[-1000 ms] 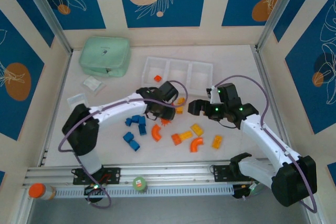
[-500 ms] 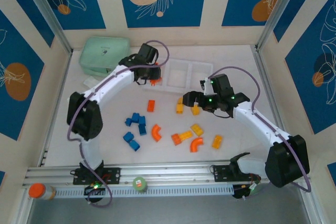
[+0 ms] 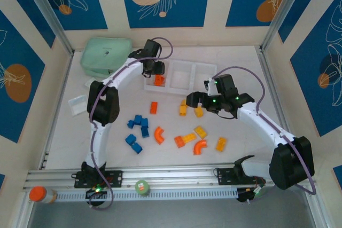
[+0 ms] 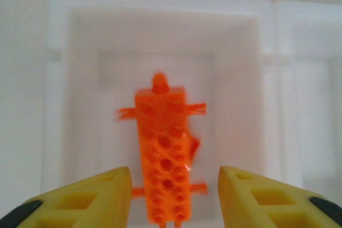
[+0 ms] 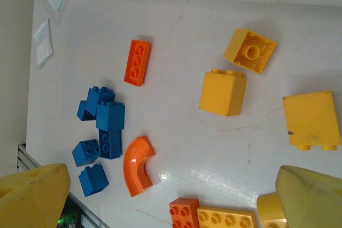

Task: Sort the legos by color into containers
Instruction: Place the lego in the container, then pick up the lego from the center of the table, then place the lego in the container.

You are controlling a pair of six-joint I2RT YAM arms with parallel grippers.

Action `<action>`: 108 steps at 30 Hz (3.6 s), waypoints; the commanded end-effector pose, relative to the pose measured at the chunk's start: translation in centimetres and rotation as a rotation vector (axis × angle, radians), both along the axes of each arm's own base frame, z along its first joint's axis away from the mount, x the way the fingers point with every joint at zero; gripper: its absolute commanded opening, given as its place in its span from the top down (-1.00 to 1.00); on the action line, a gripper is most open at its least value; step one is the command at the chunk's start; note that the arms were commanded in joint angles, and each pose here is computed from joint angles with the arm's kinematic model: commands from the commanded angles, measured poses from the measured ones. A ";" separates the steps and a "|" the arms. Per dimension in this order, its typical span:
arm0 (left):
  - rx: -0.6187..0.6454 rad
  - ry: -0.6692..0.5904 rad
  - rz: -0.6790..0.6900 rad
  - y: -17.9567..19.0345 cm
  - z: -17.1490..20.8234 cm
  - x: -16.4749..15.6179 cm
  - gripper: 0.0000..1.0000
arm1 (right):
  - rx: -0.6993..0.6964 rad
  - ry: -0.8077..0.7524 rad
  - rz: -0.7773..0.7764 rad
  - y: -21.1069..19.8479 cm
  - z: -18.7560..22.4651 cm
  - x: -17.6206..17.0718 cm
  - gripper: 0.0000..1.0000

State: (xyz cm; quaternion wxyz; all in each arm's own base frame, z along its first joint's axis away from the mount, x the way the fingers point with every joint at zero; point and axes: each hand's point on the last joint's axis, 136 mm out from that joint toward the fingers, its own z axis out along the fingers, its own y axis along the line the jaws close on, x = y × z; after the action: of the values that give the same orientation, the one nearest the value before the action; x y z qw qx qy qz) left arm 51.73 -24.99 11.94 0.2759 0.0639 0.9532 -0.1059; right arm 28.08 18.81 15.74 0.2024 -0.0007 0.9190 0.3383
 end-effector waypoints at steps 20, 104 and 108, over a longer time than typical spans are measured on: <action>-0.133 0.127 -0.024 1.8 2.5 -15.1 -0.03 | -0.049 -0.012 0.127 2.4 -3.3 -4.3 -0.98; 0.158 0.013 0.109 0.7 0.8 0.2 0.01 | 0.027 -0.191 0.091 1.1 1.3 2.2 -0.98; 0.122 0.010 0.088 0.5 2.6 -0.6 0.00 | 0.042 -0.187 0.104 1.3 1.7 2.1 -0.98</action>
State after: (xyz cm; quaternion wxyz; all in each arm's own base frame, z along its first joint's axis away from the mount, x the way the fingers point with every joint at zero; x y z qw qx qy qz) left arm 51.85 -24.69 11.07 0.2626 0.0324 0.9642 -0.0177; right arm 30.30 19.61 16.20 0.2720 -0.0585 0.8940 0.3513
